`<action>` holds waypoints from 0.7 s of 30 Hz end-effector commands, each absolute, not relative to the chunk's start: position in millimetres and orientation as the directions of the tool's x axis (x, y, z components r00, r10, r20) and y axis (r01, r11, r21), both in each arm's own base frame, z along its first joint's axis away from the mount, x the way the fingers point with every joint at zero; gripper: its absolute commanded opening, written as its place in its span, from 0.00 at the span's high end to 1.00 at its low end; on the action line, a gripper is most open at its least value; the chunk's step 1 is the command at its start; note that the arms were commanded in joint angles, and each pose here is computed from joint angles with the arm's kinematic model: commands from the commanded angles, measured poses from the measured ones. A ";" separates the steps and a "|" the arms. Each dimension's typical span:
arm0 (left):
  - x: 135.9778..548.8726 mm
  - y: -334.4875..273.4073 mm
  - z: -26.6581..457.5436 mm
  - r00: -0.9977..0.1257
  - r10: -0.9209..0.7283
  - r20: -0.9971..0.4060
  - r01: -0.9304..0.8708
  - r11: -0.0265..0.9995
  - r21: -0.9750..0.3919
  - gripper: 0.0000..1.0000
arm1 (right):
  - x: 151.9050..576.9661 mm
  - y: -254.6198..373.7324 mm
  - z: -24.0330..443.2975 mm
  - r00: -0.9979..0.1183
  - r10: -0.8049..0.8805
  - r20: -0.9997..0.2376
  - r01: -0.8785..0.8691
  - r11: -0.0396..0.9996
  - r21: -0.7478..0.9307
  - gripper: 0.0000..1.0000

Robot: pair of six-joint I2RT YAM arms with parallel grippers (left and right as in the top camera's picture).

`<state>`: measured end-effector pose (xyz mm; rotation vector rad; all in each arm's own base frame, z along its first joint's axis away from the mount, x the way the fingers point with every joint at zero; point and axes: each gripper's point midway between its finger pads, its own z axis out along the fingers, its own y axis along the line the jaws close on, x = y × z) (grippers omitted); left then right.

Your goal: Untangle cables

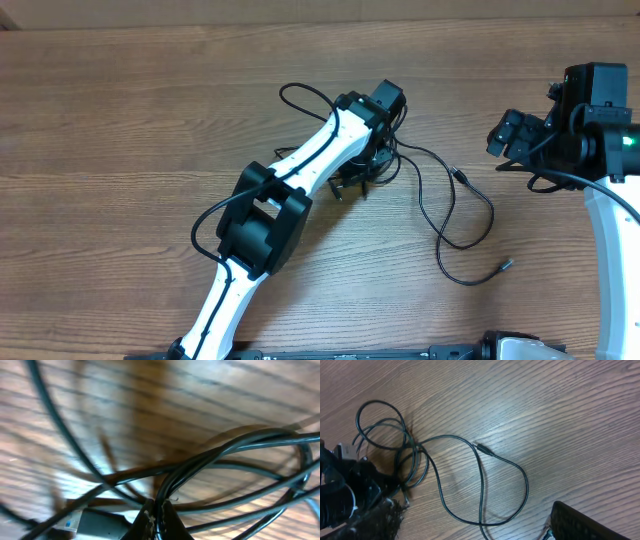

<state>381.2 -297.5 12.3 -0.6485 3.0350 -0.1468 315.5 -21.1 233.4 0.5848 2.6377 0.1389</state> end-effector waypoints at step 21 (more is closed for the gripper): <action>365.5 -263.3 263.3 -0.902 0.101 -0.420 0.255 0.909 -0.329 0.96 | 337.6 136.9 248.8 -0.955 0.156 -0.251 -0.069 0.709 0.702 0.03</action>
